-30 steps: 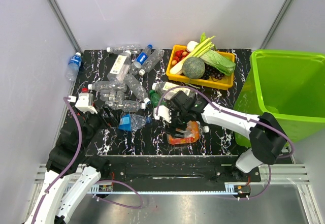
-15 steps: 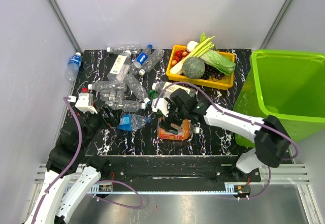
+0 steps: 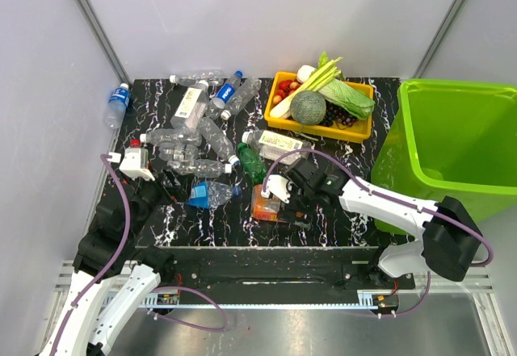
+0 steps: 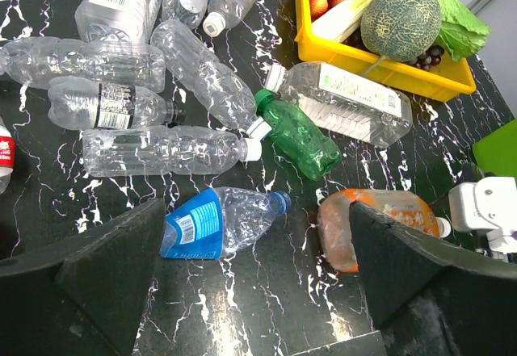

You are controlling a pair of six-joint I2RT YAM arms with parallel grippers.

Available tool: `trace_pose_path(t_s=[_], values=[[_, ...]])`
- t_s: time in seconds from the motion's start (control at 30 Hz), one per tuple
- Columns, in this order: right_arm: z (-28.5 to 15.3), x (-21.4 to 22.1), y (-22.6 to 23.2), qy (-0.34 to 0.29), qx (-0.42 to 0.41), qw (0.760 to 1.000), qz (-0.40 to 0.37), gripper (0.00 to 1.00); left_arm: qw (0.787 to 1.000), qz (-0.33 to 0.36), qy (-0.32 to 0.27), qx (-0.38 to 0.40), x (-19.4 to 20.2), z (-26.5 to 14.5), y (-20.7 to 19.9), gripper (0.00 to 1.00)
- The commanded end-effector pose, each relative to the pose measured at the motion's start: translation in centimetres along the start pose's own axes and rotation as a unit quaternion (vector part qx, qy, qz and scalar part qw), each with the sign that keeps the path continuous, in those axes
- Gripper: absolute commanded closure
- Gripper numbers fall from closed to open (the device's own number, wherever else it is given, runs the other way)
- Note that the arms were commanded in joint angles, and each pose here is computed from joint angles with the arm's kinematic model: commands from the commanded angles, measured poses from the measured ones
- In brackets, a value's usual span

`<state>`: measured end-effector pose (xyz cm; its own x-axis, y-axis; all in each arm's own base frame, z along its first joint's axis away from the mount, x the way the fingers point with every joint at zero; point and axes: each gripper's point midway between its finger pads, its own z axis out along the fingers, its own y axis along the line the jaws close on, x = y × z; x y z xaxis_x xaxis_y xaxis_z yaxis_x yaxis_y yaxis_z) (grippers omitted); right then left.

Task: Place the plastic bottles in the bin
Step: Pick up the plastic bottle at the center of the board.

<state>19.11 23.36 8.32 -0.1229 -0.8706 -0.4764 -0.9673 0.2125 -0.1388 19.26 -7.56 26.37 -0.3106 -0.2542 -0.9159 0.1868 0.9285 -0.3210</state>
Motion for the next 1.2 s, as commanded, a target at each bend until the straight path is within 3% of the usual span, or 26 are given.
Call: trace_pose_path(t_s=[0.0,0.23,0.5,0.73,1.17], values=[[0.4,2.6,-0.9,0.042,0.020,0.999,-0.005,0.05,1.000,-0.003,-0.019,-0.004,-0.8,-0.2,0.1,0.01],[1.2,4.2,-1.3,0.054,0.022,0.998,-0.012,0.03,1.000,-0.003,-0.016,-0.005,-0.7,0.0,0.1,0.01],[-0.8,1.9,-2.7,0.016,0.061,0.998,0.011,0.01,1.000,-0.004,-0.012,-0.006,-0.5,0.2,0.1,0.01],[1.8,2.3,-0.2,0.002,0.009,0.998,0.063,0.02,1.000,-0.005,-0.011,-0.007,-0.5,0.2,0.2,0.01],[3.5,3.3,-0.1,0.014,0.015,0.995,0.099,0.28,1.000,-0.004,-0.008,-0.008,-0.4,0.3,0.2,0.01]])
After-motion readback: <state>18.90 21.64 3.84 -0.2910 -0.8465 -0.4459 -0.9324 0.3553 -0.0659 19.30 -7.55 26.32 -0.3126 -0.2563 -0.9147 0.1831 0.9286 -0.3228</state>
